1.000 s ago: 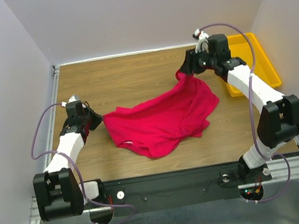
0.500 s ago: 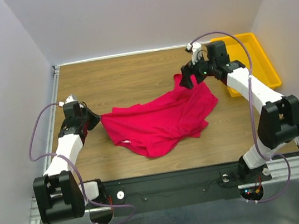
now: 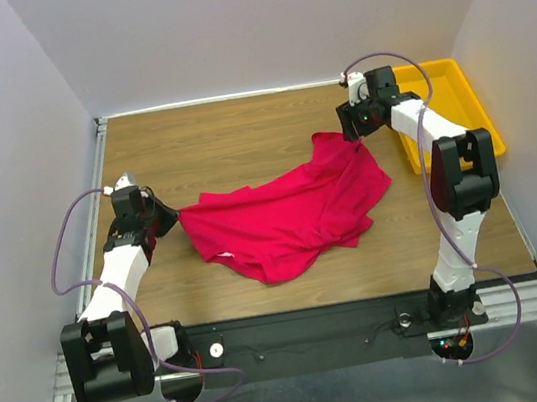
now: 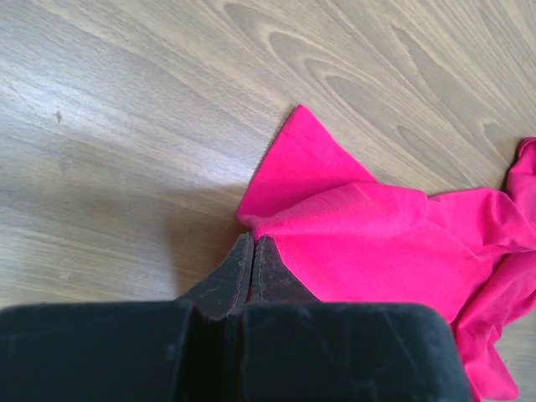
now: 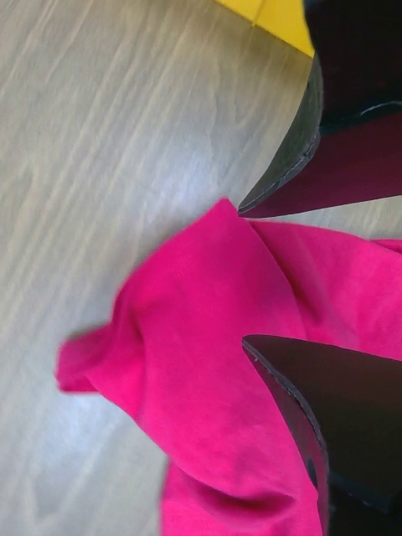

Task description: Fold and stack the t-shirts

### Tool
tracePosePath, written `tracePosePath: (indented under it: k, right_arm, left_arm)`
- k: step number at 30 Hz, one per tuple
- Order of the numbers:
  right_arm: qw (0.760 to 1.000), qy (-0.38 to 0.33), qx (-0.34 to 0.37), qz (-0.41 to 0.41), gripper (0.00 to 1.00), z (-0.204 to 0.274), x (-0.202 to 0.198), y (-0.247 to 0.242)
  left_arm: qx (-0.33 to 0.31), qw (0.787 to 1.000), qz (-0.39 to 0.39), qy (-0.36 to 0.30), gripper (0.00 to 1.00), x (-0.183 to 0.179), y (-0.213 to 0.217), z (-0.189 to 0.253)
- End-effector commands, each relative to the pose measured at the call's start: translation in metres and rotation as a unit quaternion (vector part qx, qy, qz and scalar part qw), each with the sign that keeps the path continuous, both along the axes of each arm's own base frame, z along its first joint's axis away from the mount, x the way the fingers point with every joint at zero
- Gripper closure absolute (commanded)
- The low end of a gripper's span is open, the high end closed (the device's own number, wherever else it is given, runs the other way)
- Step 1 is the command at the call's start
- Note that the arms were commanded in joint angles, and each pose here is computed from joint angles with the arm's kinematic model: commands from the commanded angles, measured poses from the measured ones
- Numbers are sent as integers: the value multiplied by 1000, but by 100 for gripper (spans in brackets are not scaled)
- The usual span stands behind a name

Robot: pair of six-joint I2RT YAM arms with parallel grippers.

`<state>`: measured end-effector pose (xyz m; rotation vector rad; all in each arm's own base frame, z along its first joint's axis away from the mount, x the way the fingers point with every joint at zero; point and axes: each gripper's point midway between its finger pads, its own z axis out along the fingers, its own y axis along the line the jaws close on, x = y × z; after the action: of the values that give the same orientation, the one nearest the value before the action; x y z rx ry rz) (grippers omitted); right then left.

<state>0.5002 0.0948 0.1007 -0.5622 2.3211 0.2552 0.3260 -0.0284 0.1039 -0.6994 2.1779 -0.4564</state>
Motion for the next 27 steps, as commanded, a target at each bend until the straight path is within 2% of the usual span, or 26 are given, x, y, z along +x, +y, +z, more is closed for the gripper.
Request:
tracePosePath:
  k: [1, 5, 7, 8, 12, 17, 27]
  right_arm:
    - [997, -38, 9, -64, 35, 33, 28, -14]
    - [996, -61, -57, -25, 33, 32, 35, -30]
    - [995, -60, -72, -21, 43, 29, 36, -42]
    - [998, -40, -55, -16, 47, 24, 35, -41]
    - [999, 20, -6, -30, 49, 5, 23, -37]
    - [992, 76, 48, -94, 43, -22, 20, -29]
    - [982, 119, 84, -123, 44, -52, 24, -20]
  left_arm:
    - [12, 1000, -1, -26, 100, 3, 6, 9]
    - [12, 1000, 0, -24, 100, 2, 8, 8]
    - [14, 1000, -1, -25, 100, 2, 9, 9]
    - [17, 999, -3, -30, 100, 3, 10, 11]
    - [15, 999, -5, -29, 100, 3, 10, 11]
    - [7, 1000, -12, -21, 100, 0, 6, 5]
    - [6, 999, -11, -35, 100, 4, 6, 11]
